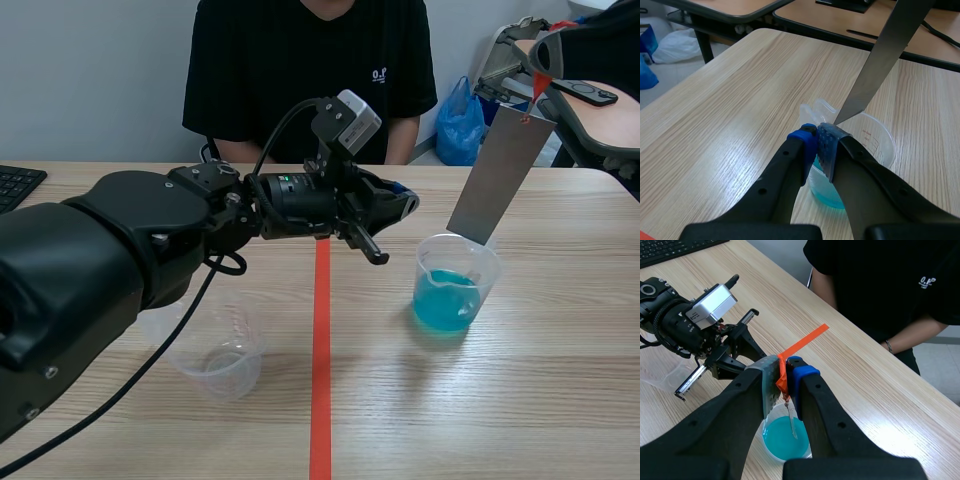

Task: Do the redox reaction experiment.
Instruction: 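Point at the plate with the left hand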

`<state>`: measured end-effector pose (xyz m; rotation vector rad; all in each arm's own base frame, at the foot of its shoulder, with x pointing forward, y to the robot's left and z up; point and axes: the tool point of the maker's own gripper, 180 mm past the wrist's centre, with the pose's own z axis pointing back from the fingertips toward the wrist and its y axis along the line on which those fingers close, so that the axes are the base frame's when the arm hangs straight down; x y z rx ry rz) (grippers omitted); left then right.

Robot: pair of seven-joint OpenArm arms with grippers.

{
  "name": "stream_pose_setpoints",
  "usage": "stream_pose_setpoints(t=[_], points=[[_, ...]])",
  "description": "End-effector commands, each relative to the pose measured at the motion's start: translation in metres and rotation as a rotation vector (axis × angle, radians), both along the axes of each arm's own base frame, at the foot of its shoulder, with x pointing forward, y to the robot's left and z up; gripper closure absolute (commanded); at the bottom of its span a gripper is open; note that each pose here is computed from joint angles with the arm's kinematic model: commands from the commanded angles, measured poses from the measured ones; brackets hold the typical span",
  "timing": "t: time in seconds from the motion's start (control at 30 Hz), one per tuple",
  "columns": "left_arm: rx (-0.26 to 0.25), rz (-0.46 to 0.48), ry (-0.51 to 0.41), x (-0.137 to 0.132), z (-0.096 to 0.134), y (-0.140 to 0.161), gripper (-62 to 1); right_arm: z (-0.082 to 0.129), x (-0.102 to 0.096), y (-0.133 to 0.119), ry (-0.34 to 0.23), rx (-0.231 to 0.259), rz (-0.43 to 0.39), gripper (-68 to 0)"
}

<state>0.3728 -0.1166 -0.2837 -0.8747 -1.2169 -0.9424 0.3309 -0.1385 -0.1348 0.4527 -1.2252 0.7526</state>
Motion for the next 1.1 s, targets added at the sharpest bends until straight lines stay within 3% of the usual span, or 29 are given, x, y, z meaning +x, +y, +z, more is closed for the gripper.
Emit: stream_pose_setpoints(t=[0.0, 0.3, 0.47, 0.63, 0.8, 1.07], points=[[-0.026, 0.005, -0.032, 0.007, 0.015, 0.002, -3.0, 0.019, 0.002, 0.002, -0.053, 0.008, 0.008, -1.3], [-0.030, 0.075, -0.055, 0.022, 0.013, 0.048, -3.0, 0.019, 0.002, 0.002, -0.053, 0.009, 0.008, -1.3], [0.019, 0.131, -0.071, 0.032, 0.006, 0.092, -3.0, 0.019, 0.002, 0.002, -0.053, 0.008, 0.008, -1.3], [0.044, 0.231, -0.081, 0.045, 0.007, 0.156, -3.0, 0.018, 0.002, 0.002, -0.050, 0.006, 0.007, -1.3], [0.103, 0.333, -0.093, 0.048, 0.008, 0.229, -2.9, 0.018, 0.002, 0.001, -0.049, 0.004, 0.007, -1.3], [0.220, 0.453, -0.050, 0.007, -0.014, 0.336, -3.0, 0.014, 0.001, 0.000, -0.035, -0.011, 0.005, -1.3]])
